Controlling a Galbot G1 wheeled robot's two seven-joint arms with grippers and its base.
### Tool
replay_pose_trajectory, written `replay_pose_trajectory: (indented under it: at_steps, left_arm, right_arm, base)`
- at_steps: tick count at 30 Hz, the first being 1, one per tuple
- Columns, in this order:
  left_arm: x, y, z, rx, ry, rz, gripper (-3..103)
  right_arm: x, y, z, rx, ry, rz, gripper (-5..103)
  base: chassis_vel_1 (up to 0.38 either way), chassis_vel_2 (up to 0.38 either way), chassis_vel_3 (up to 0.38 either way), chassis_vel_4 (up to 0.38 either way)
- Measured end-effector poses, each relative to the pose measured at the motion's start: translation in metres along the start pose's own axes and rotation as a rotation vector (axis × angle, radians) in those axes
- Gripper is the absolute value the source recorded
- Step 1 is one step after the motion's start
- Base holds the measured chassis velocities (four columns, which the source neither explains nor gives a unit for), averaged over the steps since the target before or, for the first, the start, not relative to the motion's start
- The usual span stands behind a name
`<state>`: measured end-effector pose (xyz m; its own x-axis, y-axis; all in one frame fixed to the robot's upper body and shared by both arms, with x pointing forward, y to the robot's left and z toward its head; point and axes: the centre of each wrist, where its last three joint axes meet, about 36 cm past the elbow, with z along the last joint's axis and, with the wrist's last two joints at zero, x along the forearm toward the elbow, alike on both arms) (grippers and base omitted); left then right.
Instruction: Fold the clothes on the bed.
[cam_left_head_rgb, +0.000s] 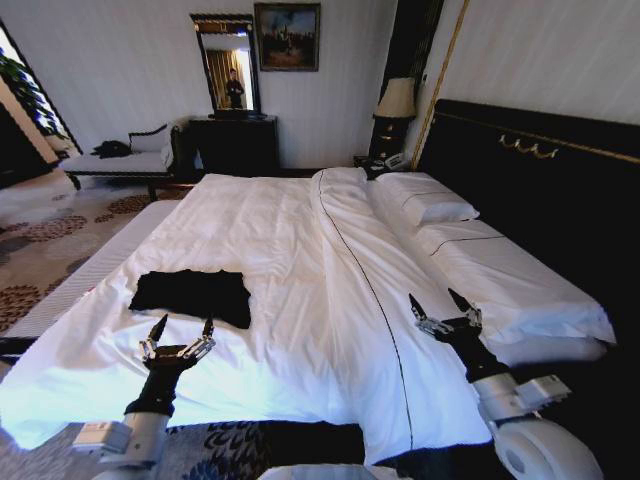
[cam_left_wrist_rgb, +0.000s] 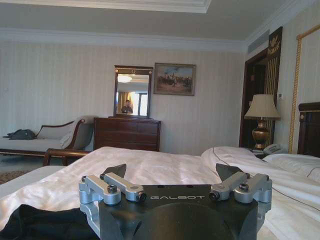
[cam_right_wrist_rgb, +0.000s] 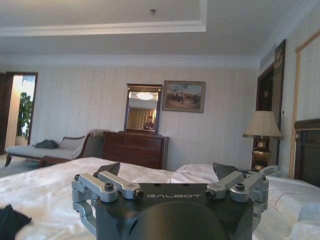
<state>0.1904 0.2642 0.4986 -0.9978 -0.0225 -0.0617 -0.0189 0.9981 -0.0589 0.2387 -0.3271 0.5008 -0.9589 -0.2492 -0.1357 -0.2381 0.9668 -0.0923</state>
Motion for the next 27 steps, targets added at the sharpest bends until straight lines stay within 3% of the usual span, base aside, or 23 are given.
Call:
replay_pose_trajectory:
  at_steps: [5,14,27]
  left_arm:
    - [-0.001,0.002,0.0,-0.016,-0.014,-0.008,100]
    - [0.001,-0.002,0.002,-0.028,-0.012,-0.007,100]
    - [0.006,-0.002,0.004,-0.025,0.013,-0.017,100]
  right_arm:
    - [0.003,0.002,0.005,0.001,0.015,0.033,100]
    - [-0.01,-0.002,-0.002,-0.113,0.053,0.077,100]
    - [-0.02,-0.012,0.0,-0.064,-0.022,0.042,100]
  base:
    - [0.0,0.0,0.0,0.0]
    - [0.0,0.0,0.0,0.0]
    - [0.0,0.0,0.0,0.0]
